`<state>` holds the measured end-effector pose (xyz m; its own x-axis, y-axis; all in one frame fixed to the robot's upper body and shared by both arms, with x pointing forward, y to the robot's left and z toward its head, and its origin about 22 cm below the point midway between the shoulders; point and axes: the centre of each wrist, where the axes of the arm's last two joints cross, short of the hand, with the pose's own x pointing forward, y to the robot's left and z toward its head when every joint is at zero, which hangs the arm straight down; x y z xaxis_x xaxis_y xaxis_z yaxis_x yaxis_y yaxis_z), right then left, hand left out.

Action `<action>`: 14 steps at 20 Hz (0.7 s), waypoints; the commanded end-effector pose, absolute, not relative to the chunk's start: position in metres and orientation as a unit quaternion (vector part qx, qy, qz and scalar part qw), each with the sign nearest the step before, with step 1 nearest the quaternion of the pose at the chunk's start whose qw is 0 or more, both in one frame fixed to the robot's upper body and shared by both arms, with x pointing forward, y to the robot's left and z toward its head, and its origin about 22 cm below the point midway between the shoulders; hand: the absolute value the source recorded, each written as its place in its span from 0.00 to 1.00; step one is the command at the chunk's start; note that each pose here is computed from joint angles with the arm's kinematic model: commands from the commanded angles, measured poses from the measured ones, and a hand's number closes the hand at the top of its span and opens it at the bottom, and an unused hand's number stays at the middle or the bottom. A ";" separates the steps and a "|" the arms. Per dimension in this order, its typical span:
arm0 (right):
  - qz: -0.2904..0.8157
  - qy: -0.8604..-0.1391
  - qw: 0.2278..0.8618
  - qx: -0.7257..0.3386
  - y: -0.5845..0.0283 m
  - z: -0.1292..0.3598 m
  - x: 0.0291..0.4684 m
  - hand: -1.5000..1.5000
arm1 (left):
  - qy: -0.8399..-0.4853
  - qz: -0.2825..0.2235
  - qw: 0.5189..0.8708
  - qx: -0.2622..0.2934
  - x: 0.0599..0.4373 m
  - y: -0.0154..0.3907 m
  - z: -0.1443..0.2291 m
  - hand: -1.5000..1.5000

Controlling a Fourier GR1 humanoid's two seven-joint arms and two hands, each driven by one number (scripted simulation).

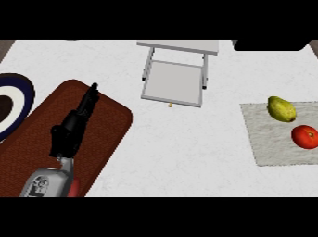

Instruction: Pick the tomato from the placemat and place it in the tiered shelf

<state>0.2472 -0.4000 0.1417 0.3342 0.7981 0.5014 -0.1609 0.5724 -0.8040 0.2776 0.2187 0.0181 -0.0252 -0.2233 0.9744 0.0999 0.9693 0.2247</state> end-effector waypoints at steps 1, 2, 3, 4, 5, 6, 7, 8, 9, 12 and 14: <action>0.319 -0.471 0.749 -0.339 -0.384 0.139 0.225 0.00 | -0.703 -0.115 0.700 0.055 0.285 0.218 0.003 0.50; 0.320 -0.465 0.752 -0.340 -0.392 0.138 0.253 0.00 | -0.701 -0.112 0.703 0.045 0.291 0.225 0.027 0.50; 0.314 -0.465 0.755 -0.339 -0.397 0.156 0.245 0.00 | -0.703 -0.112 0.701 0.051 0.285 0.226 0.025 0.50; 0.316 -0.468 0.751 -0.343 -0.390 0.128 0.241 0.00 | -0.709 -0.114 0.695 0.049 0.276 0.231 0.015 0.50; 0.326 -0.469 0.749 -0.336 -0.396 0.122 0.235 0.00 | -0.708 -0.102 0.697 0.053 0.297 0.228 0.032 0.50; 0.325 -0.456 0.756 -0.339 -0.398 0.133 0.255 0.00 | -0.709 -0.120 0.693 0.051 0.272 0.216 0.019 0.50; 0.326 -0.462 0.752 -0.339 -0.413 0.133 0.247 0.00 | -0.707 -0.117 0.696 0.049 0.284 0.197 0.024 0.50; 0.333 -0.461 0.748 -0.342 -0.393 0.109 0.263 0.00 | -0.709 -0.116 0.694 0.046 0.285 0.231 0.016 0.50; 0.330 -0.449 0.755 -0.346 -0.392 0.129 0.262 0.00 | -0.709 -0.111 0.695 0.048 0.279 0.218 0.017 0.50; 0.341 -0.443 0.754 -0.343 -0.390 0.100 0.249 0.00 | -0.702 -0.116 0.701 0.051 0.289 0.237 0.014 0.50; 0.333 -0.440 0.756 -0.352 -0.385 0.116 0.269 0.00 | -0.710 -0.113 0.693 0.053 0.272 0.198 0.025 0.50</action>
